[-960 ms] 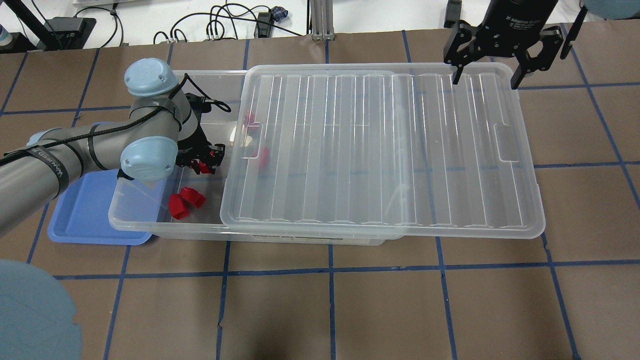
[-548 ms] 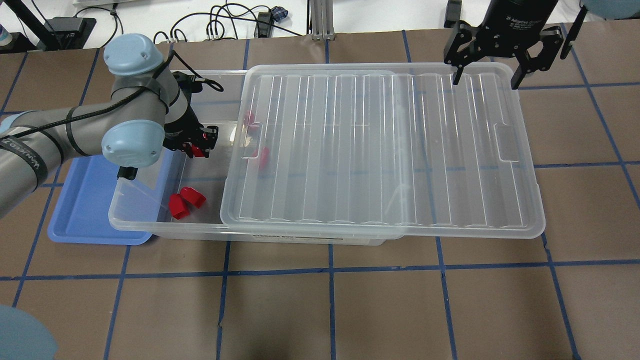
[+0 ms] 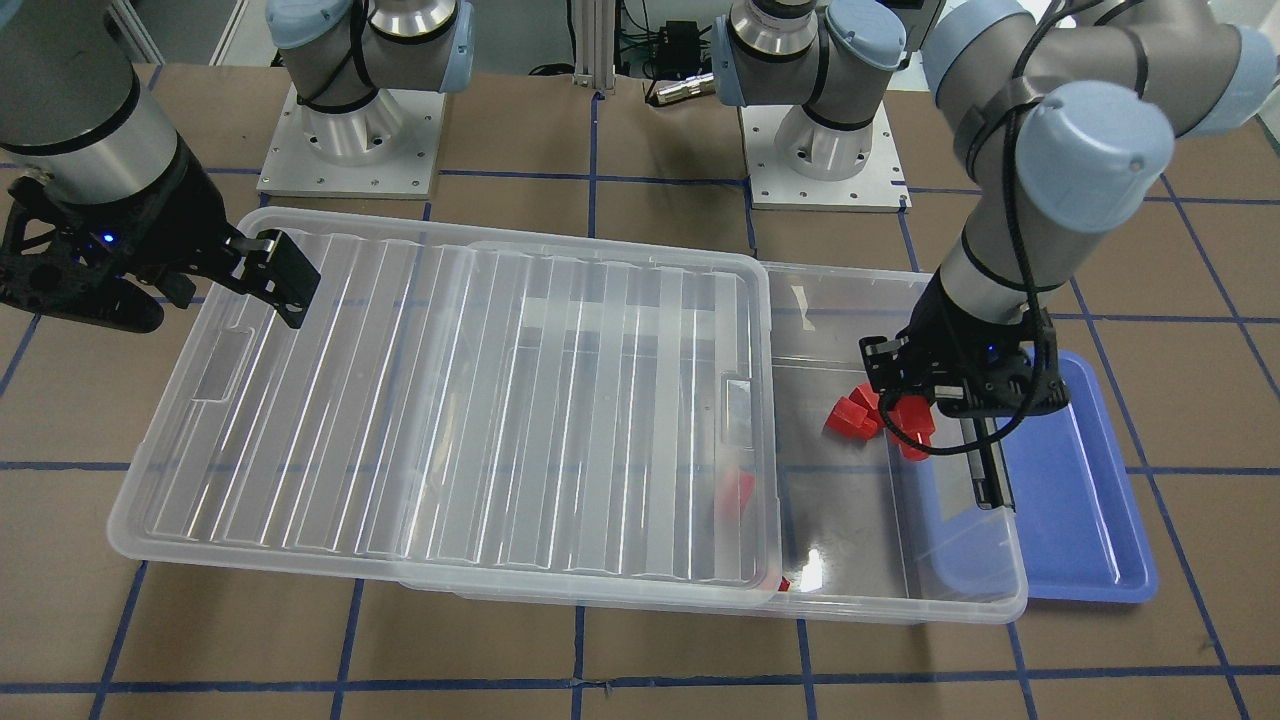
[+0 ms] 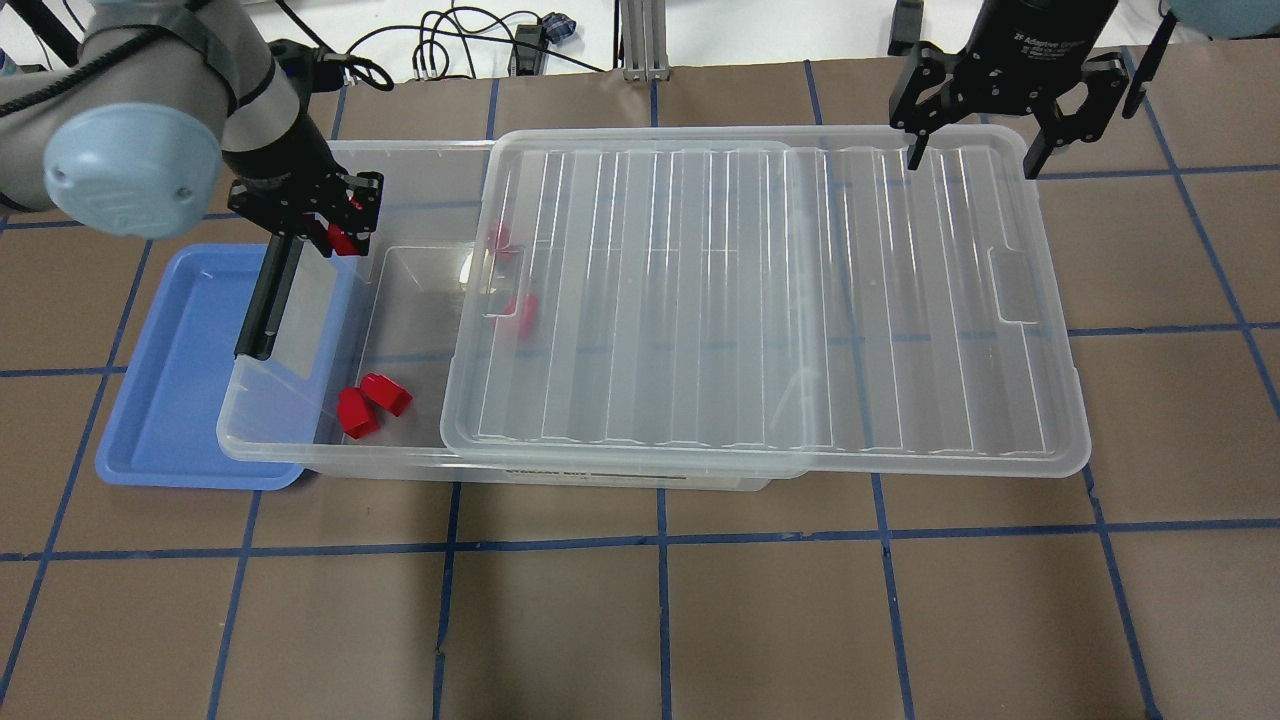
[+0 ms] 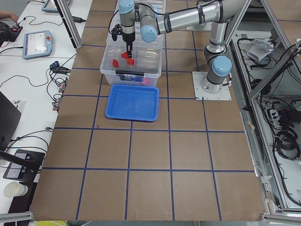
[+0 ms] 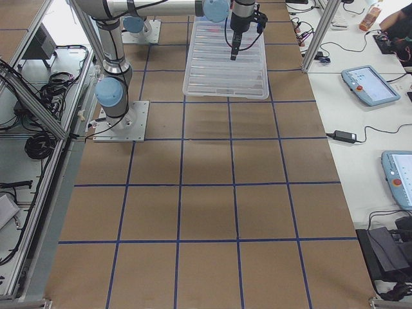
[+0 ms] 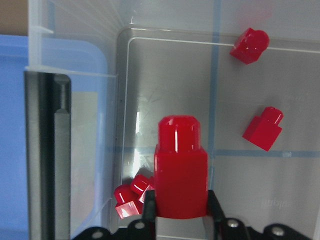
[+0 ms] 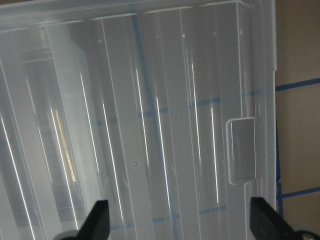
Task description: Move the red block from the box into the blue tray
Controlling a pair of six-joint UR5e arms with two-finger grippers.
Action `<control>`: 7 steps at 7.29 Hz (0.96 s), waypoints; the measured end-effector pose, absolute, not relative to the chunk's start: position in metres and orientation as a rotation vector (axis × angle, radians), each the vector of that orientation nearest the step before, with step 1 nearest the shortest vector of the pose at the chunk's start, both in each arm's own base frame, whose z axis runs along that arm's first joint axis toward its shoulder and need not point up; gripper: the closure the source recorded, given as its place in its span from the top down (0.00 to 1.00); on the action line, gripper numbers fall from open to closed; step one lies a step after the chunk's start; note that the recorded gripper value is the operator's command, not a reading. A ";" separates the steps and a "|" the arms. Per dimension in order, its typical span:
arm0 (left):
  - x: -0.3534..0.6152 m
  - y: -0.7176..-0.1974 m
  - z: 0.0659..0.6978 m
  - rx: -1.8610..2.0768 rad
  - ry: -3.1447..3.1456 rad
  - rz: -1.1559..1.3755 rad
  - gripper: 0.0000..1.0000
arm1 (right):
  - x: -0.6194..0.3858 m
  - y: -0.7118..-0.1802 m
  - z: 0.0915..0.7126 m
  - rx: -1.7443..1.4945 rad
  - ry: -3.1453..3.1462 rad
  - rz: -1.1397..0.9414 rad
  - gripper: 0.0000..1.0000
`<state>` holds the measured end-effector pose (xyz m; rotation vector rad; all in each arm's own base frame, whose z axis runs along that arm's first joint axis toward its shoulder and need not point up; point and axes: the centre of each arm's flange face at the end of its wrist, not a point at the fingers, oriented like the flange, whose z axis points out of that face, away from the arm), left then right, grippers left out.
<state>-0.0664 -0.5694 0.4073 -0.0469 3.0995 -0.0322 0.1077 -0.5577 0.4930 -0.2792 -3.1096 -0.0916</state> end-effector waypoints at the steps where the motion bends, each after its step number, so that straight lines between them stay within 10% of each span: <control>1: -0.031 -0.570 0.419 -0.052 3.095 -0.034 0.19 | 0.107 -0.557 0.493 -0.280 -3.108 -0.093 1.00; 7: 0.175 -0.538 0.266 0.031 3.201 -0.029 0.14 | 0.023 -0.569 0.489 -0.230 -3.089 -0.114 1.00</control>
